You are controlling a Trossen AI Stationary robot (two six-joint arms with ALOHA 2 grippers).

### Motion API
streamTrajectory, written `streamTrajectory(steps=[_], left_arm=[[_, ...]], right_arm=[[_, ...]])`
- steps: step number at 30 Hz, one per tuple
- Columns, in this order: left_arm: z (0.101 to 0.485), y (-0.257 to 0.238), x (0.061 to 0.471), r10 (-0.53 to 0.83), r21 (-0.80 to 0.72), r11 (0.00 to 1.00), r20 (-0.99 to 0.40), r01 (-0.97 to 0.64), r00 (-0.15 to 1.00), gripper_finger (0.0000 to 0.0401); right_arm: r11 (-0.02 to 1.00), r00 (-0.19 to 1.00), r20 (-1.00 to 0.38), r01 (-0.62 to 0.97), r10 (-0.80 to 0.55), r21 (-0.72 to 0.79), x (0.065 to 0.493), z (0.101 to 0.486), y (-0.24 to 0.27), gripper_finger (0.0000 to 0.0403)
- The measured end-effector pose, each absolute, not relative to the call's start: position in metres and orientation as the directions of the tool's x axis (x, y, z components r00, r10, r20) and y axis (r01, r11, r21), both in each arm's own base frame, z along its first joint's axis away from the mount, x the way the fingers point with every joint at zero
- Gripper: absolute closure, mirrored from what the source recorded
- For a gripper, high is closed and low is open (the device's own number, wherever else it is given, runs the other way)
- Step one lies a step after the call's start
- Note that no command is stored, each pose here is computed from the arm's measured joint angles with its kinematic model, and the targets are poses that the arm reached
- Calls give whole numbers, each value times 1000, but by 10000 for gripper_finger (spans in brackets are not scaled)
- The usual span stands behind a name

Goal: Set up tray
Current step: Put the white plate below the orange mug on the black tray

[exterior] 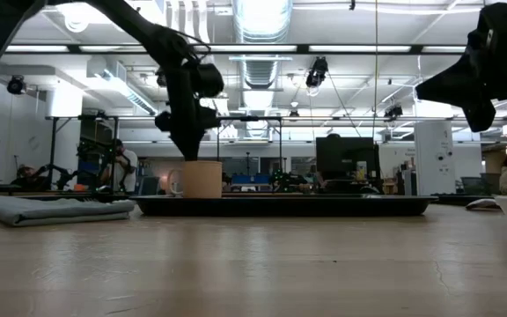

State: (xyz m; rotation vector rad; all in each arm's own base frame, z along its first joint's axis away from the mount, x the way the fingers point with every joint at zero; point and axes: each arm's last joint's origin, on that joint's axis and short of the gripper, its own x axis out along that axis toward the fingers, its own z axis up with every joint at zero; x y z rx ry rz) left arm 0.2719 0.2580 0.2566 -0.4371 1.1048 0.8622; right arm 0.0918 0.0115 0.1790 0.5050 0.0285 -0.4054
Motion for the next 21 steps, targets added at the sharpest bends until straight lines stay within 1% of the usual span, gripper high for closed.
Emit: streamTrajectory(steps=[3, 5, 8, 10, 12, 15, 18, 19, 21], left_arm=[[280, 250, 264, 423, 89, 605, -878, -791, 224, 338], [301, 237, 258, 444, 68, 613, -854, -788, 271, 332], [337, 205, 248, 421, -13, 681, -811, -732, 407, 329], [356, 177, 242, 378, -75, 745, -771, -663, 512, 328], [370, 148, 236, 343, -117, 786, -734, -607, 586, 328], [384, 108, 223, 298, -172, 822, -682, -543, 667, 328], [392, 77, 211, 262, -243, 830, -625, -502, 735, 328], [392, 69, 208, 252, -266, 827, -612, -495, 750, 328], [390, 53, 202, 220, -305, 826, -600, -474, 769, 328]], right_arm=[[799, 924, -127, 376, -361, 470, 92, 179, 12, 355], [803, 936, -131, 348, -326, 484, 92, 179, 13, 353], [806, 966, -149, 258, -211, 533, 93, 178, 16, 347], [793, 978, -180, 189, -102, 579, 95, 176, 20, 338], [778, 964, -266, 168, -1, 606, 96, 176, 23, 326], [781, 905, -415, 191, 95, 594, 100, 185, 28, 309], [824, 854, -503, 186, 134, 535, 114, 209, 34, 300], [841, 822, -553, 199, 137, 504, 119, 217, 37, 299], [879, 701, -702, 249, 126, 407, 128, 226, 41, 298]])
